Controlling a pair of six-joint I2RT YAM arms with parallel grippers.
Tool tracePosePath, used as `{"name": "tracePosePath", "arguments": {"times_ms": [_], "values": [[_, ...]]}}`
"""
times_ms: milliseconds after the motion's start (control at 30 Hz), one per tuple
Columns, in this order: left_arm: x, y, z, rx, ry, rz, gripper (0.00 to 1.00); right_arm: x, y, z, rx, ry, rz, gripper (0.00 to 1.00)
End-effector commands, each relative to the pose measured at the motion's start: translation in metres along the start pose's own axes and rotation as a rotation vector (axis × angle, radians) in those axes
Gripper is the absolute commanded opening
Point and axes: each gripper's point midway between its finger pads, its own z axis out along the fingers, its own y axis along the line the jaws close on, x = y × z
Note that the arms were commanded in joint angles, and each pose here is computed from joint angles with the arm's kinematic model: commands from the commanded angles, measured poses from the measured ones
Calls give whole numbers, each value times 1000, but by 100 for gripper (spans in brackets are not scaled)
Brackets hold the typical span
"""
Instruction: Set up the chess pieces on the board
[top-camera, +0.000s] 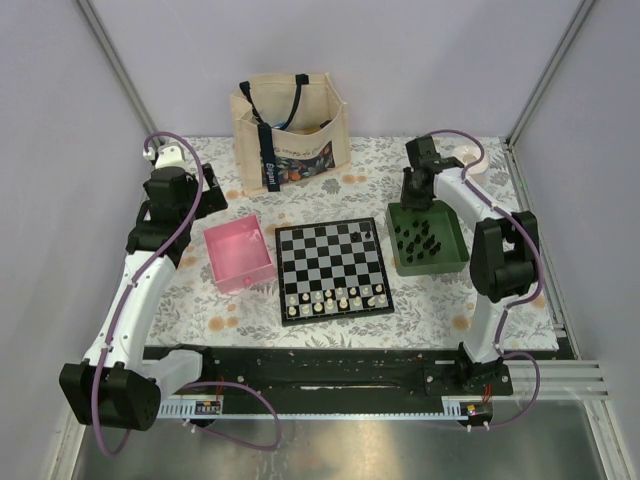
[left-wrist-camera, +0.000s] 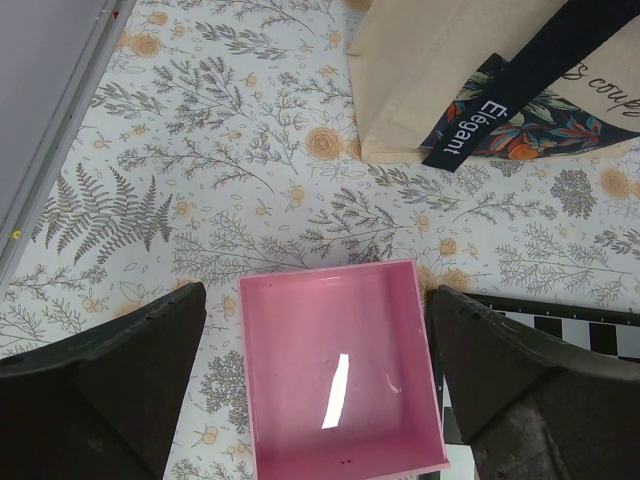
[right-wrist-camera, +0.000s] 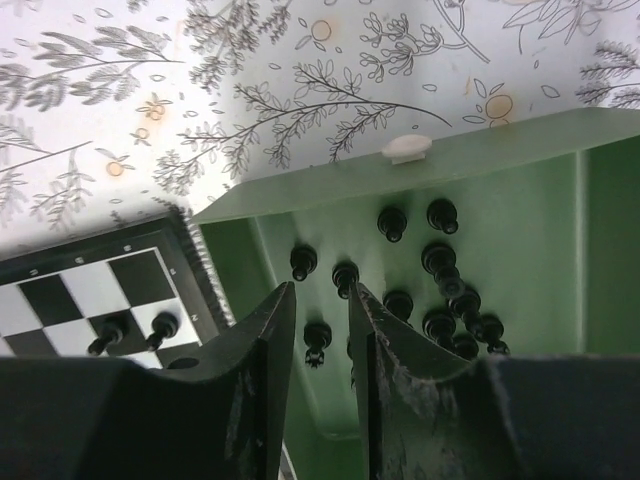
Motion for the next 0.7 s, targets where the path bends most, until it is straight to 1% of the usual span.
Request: {"name": "tracePosePath", "arguments": {"times_ms": [0, 133, 367, 467, 667], "values": [[-14, -4, -6, 26, -49, -5, 99, 4, -7, 19, 55, 17, 13, 36], [-13, -5, -4, 30, -41, -1, 99, 6, -18, 32, 100, 35, 7, 36], [-11, -7, -3, 40, -36, -2, 99, 4, -27, 37, 119, 35, 7, 37], [-12, -7, -4, 39, -39, -2, 99, 7, -30, 39, 128, 42, 6, 40], [-12, -6, -4, 35, -40, -3, 99, 12, -35, 49, 138, 62, 15, 40]]}}
